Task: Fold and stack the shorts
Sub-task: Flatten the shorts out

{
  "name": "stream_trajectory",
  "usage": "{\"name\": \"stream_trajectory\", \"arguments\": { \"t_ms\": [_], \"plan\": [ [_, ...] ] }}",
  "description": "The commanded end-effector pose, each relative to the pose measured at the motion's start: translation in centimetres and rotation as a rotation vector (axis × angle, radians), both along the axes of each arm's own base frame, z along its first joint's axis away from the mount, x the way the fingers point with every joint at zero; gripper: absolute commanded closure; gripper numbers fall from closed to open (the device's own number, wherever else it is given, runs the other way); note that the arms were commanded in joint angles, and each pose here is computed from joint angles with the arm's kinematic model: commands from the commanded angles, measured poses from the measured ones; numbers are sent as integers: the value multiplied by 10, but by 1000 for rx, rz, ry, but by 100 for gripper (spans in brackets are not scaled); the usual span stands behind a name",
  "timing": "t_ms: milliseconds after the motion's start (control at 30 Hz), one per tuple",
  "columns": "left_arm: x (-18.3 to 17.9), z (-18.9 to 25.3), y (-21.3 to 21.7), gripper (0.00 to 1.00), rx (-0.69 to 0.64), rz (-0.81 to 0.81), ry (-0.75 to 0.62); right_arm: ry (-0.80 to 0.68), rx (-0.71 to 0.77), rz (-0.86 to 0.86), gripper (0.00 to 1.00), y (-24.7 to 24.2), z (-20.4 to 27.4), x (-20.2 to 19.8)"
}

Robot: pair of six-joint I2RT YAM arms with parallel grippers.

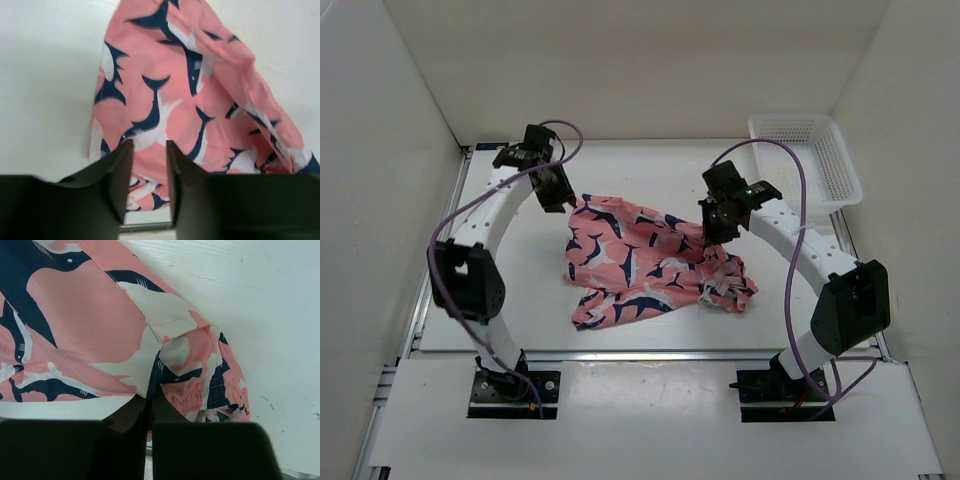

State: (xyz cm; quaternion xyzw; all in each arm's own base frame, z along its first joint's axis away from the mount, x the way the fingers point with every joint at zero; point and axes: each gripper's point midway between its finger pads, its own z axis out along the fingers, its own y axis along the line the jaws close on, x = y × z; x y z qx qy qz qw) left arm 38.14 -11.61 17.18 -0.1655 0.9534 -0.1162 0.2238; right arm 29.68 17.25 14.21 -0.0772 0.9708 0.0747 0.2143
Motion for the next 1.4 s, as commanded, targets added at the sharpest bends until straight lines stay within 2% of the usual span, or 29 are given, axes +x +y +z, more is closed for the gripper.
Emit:
{"name": "stream_trajectory", "arguments": {
  "t_ms": [0,33,67,133,233,500,567,633,667,700,767,800,833,867,900,967,1100,1233,1367],
  "plan": [
    [46,-13,-1,54,4,-20,3,-54,8,9,100,-4,15,4],
    [58,-16,-3,31,3,-20,-1,-54,8,9,100,-4,15,4],
    [64,-21,-4,20,7,-20,18,-54,8,9,100,-4,15,4],
    [90,-33,-10,4,8,-20,26,-62,12,9,100,-3,18,6],
    [113,-54,-15,0,5,-13,57,-48,15,14,100,-3,17,2],
    [127,-118,-26,0,22,30,158,-27,13,9,100,-5,13,2],
    [128,-133,-33,5,15,26,178,-37,13,17,100,-4,16,4],
    [125,-136,-35,20,4,33,192,-30,5,25,100,-5,13,4],
    [126,-138,-37,42,-5,29,188,-30,5,25,100,-5,15,4],
    [129,-138,-37,58,-8,29,176,-22,1,16,100,-7,12,6],
    [130,-130,-38,84,-18,41,160,-22,1,16,100,-7,12,6],
    [131,-130,-36,90,-10,45,158,-22,1,16,100,-7,12,6],
    [132,-115,-37,90,-17,44,130,-22,1,16,100,-7,12,6],
    [133,-109,-37,90,-20,44,118,-26,-5,-1,94,-9,12,7],
    [132,-104,-34,90,-11,49,111,-26,-5,-1,81,-9,12,7],
    [123,-91,-35,90,-3,45,99,-7,-8,-12,68,-9,6,5],
    [109,-78,-33,90,15,36,81,16,-11,-30,68,-8,-4,6],
    [93,-73,-39,90,16,18,80,23,47,-49,27,-1,4,1],
    [83,-68,-48,90,13,-5,68,-12,87,-63,29,-1,14,-4]
  ]
}}
